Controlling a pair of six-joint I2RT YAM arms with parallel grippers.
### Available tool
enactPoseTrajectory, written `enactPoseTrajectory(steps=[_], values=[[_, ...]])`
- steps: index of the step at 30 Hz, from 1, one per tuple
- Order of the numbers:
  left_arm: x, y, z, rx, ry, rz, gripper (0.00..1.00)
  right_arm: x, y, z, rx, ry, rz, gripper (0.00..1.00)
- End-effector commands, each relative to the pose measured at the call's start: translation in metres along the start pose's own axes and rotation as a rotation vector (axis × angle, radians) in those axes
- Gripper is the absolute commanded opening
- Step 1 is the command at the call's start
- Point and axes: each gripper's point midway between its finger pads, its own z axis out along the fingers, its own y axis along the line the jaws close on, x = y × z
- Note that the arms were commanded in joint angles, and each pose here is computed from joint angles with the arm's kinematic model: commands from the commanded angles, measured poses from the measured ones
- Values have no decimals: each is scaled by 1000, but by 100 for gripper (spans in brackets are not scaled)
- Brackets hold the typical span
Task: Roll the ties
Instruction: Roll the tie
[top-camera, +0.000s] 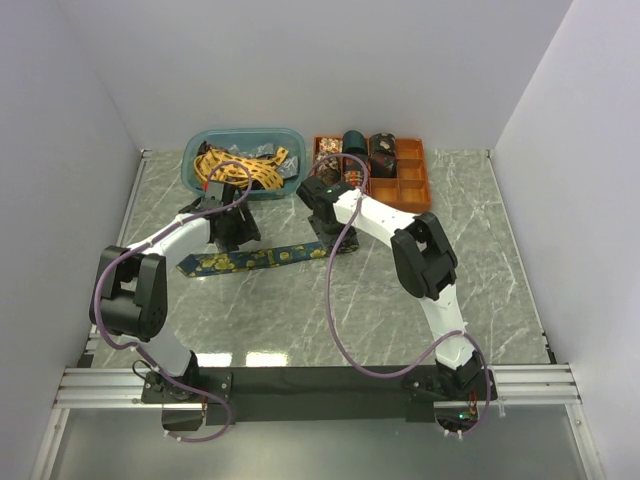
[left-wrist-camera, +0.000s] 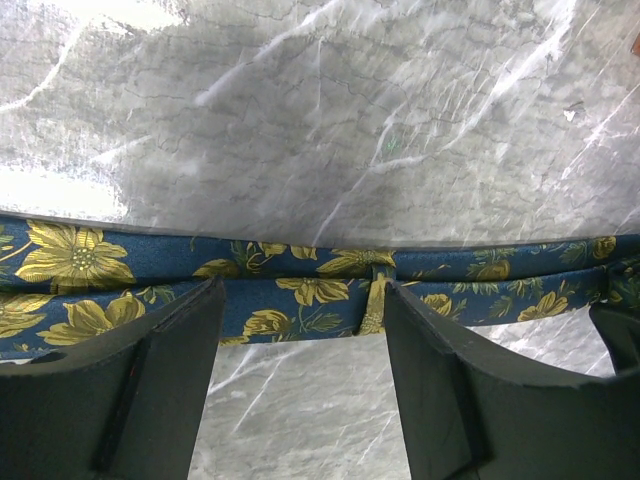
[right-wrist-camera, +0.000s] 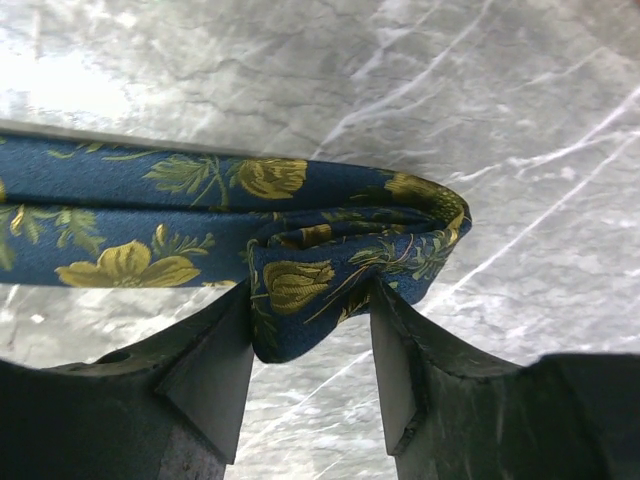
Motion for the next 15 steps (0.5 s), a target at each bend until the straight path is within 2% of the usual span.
enactPoseTrajectory(steps=[1,15], values=[[-13,-12,-6,27,-38,26,71,-21,3,-33,-94,-73,55,55],[-12,-15,-7,36,-35,37,71,-34,7,-53,-175,-130,118,58]])
